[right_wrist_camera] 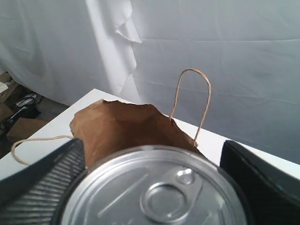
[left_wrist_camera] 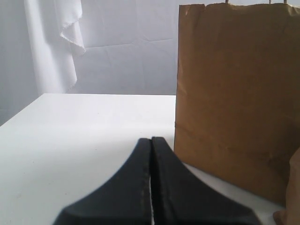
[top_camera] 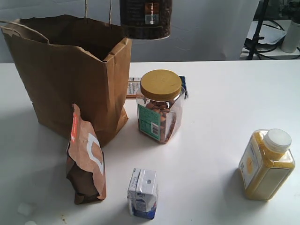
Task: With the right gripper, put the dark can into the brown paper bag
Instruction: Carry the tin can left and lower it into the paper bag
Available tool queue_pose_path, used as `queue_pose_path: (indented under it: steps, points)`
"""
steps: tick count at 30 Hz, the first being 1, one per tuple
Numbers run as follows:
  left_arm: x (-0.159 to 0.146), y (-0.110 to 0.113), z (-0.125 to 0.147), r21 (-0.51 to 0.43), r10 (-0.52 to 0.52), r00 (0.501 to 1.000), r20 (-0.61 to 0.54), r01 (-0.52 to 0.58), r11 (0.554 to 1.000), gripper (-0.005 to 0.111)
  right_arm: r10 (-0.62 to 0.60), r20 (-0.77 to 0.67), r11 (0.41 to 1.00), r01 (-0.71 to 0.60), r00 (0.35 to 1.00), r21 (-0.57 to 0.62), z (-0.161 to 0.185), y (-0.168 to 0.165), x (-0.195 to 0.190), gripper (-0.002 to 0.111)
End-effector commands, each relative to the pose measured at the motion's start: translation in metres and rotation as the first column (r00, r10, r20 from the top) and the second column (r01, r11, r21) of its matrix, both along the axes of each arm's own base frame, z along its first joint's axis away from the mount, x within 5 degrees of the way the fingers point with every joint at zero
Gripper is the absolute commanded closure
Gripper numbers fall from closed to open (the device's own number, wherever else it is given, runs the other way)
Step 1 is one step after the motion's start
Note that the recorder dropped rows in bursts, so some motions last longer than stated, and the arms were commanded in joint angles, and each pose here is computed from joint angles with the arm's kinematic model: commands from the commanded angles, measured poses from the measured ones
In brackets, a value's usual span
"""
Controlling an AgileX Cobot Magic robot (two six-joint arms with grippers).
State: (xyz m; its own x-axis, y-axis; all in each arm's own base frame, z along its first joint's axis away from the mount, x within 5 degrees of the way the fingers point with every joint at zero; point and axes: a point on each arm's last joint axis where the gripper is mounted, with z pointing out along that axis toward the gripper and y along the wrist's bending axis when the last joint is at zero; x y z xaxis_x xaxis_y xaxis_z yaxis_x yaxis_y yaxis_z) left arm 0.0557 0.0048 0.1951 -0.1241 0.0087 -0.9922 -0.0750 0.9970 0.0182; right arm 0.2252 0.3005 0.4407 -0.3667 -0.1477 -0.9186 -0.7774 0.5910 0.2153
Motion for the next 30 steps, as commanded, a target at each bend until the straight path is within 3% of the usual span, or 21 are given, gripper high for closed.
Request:
queue_pose_path:
  steps: [1,11,21,30]
  points:
    - [0.000,0.000,-0.001,-0.001,-0.005,1.000,0.005,0.005,1.000,0.107,0.012,0.075,0.996,-0.019,0.997,0.087,0.000,0.026,0.019,0.108]
    - [0.000,0.000,-0.001,-0.001,-0.005,1.000,0.005,0.005,1.000,0.107,0.020,0.160,0.987,-0.045,0.987,0.153,-0.001,0.057,0.041,0.108]
    - [0.000,0.000,-0.001,-0.001,-0.005,1.000,0.005,0.005,1.000,0.107,-0.022,0.180,0.981,-0.013,0.983,0.191,-0.034,0.080,0.063,0.108]
    - [0.000,0.000,-0.001,-0.001,-0.005,1.000,0.005,0.005,1.000,0.107,0.022,0.137,0.993,-0.038,0.990,0.116,-0.081,0.110,0.065,0.108]
